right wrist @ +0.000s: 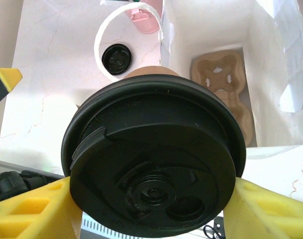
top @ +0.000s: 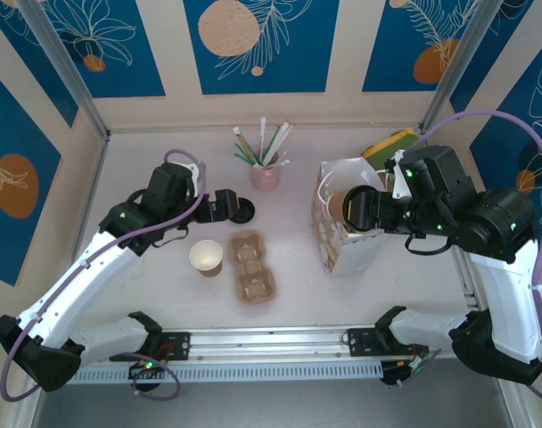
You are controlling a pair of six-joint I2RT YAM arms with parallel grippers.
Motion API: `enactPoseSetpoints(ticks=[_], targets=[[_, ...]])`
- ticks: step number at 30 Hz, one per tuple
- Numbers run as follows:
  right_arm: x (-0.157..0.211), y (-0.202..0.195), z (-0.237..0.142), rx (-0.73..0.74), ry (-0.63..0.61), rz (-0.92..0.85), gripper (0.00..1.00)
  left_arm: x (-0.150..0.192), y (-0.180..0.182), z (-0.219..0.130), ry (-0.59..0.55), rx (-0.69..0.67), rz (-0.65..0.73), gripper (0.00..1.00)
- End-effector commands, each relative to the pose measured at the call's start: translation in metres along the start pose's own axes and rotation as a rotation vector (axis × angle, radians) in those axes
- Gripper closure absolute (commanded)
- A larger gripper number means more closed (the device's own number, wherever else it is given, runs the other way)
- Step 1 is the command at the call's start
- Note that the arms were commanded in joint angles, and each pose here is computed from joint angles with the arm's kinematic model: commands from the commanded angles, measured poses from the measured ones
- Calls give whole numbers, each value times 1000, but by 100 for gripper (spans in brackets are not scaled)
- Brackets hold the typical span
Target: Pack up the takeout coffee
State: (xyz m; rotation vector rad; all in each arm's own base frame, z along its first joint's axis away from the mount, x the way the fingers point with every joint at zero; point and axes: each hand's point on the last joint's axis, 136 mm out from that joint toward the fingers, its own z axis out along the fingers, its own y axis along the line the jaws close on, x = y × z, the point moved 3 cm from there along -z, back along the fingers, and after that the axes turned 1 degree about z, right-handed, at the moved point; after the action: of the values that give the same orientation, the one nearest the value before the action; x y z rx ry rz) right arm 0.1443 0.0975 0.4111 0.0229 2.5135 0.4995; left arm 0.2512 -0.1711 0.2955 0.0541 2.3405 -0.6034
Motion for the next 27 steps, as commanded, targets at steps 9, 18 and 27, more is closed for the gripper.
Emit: enactPoseSetpoints(ticks=[9,18,27], targets=[[3,-27,10,110,56,9,35,-12,-16,-2,-12,77,14,0],[-14,-36,47,162,131,38,35,-6,-26,4,25,150,39,0],[-20,-42,88,243,258,36,36,2,-26,11,56,167,74,0]])
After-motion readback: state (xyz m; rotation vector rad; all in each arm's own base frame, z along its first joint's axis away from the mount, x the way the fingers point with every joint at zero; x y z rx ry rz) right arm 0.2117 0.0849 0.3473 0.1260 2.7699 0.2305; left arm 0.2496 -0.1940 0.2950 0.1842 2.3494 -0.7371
